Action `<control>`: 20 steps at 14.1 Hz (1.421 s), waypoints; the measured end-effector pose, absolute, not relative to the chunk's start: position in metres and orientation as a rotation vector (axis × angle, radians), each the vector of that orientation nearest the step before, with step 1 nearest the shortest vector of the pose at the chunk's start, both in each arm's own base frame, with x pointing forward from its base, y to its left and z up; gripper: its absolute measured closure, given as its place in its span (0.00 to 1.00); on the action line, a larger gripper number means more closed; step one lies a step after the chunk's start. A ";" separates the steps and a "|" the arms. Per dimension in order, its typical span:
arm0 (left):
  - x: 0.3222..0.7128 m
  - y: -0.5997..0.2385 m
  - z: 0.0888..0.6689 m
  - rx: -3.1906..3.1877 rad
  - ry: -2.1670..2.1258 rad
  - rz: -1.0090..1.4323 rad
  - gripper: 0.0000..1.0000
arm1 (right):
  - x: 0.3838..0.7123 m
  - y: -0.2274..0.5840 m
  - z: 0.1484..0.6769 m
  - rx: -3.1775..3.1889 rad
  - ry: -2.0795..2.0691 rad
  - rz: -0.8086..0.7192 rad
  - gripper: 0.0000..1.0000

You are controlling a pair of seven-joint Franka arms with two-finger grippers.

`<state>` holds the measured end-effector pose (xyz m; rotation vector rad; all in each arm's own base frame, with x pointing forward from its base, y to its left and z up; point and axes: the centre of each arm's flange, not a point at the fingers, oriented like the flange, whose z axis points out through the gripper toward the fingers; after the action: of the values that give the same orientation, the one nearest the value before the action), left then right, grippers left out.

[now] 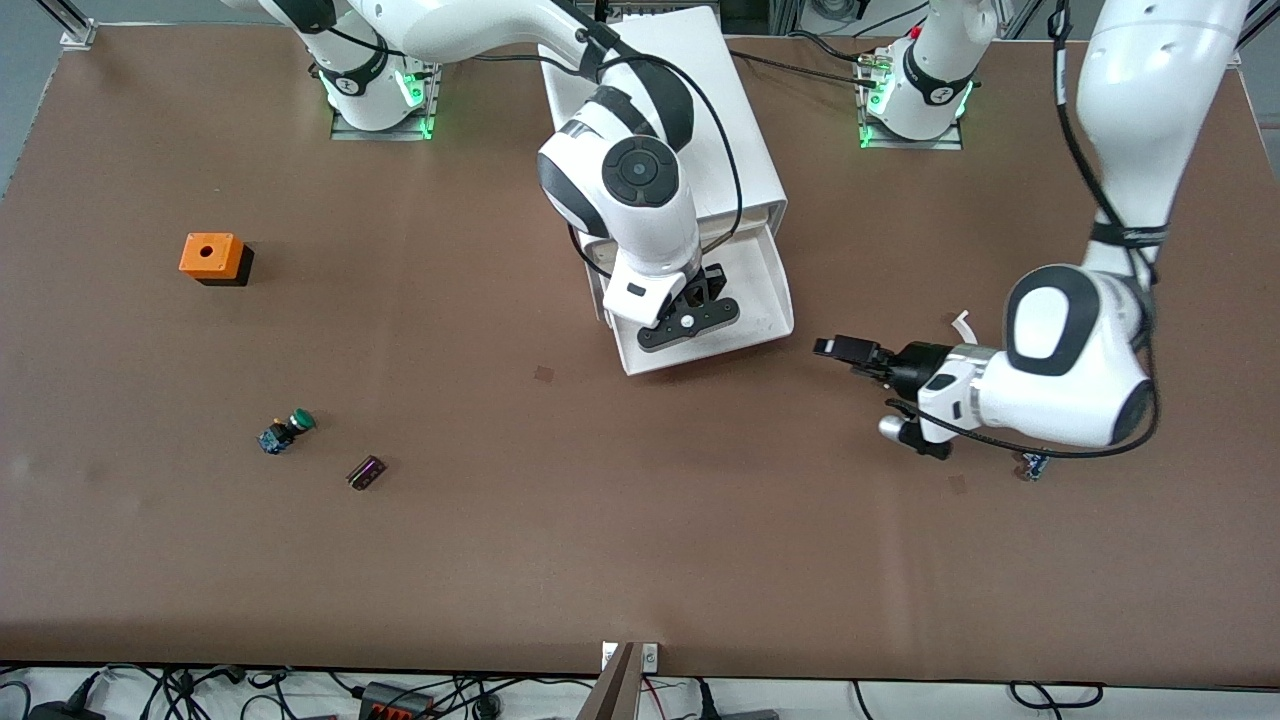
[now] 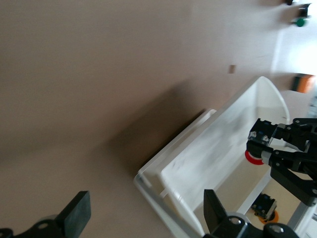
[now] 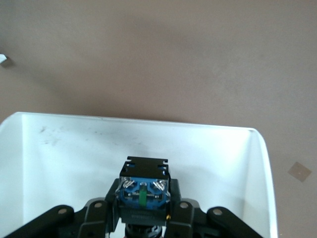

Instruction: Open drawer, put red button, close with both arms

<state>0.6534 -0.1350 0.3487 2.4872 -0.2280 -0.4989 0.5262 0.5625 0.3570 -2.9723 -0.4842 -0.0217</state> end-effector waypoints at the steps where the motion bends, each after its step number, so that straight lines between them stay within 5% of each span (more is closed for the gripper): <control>1: 0.655 -0.131 0.365 2.562 -0.204 -0.529 0.00 | 0.525 0.564 0.351 -2.976 -0.487 -0.012 0.59; 7: 0.658 -0.119 0.404 2.935 -0.293 -0.518 0.00 | 0.526 0.565 0.330 -2.986 -0.478 0.010 0.55; 12: 0.665 -0.116 0.421 2.999 -0.329 -0.449 0.00 | 0.557 0.542 0.367 -2.977 -0.341 -0.085 0.04; 13: 0.668 -0.116 0.425 3.003 -0.334 -0.419 0.00 | 0.572 0.525 0.384 -2.971 -0.296 -0.118 0.00; 20: 0.677 -0.216 0.398 3.045 0.111 -0.184 0.00 | 0.688 0.319 0.417 -3.063 0.004 -0.066 0.00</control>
<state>0.6766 -0.2165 0.3975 3.0452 0.1106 -0.1844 0.6885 0.3189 0.4171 -3.0628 0.0042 -0.0662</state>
